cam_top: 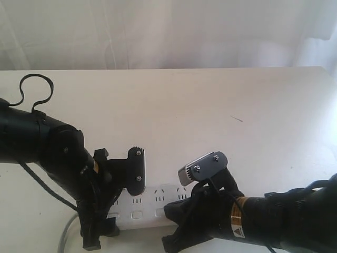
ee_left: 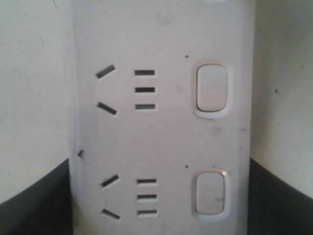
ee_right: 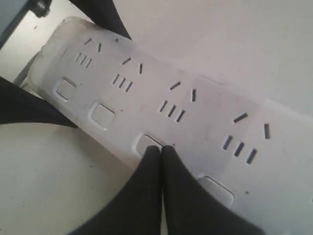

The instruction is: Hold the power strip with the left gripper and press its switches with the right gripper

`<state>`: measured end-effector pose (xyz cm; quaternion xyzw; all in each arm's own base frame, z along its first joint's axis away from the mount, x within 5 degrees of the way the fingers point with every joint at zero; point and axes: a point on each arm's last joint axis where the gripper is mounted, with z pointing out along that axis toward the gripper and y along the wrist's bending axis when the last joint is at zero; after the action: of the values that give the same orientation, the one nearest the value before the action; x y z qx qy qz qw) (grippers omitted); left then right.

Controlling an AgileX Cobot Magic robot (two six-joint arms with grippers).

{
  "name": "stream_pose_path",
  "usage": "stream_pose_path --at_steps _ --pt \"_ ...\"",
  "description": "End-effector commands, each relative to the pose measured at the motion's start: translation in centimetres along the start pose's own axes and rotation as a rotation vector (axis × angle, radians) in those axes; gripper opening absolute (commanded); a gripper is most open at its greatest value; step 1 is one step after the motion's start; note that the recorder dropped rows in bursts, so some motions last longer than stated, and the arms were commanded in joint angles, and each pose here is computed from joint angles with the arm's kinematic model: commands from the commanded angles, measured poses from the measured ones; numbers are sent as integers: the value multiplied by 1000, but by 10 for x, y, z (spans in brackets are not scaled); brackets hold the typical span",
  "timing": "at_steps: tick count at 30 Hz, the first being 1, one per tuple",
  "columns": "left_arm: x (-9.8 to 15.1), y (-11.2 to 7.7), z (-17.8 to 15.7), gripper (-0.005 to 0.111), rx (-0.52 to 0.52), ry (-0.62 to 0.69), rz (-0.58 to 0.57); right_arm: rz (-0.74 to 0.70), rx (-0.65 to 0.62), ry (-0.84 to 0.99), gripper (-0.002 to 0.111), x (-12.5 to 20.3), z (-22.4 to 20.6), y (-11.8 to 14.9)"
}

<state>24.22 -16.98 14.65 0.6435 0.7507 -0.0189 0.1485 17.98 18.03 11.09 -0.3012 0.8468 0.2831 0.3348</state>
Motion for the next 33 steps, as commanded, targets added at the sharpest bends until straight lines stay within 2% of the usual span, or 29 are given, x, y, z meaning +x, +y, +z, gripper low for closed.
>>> stream_pose_path --at_steps 1,10,17,33 --pt "9 -9 8 0 72 70 22 0 12 61 0 13 4 -3" --pt "9 -9 8 0 73 72 22 -51 96 35 0 -9 -26 1" --pt "9 -9 8 0 77 74 22 -37 89 -72 0 -20 -30 3" --pt "10 -10 8 0 83 79 18 -9 76 7 0 1 -6 -5"
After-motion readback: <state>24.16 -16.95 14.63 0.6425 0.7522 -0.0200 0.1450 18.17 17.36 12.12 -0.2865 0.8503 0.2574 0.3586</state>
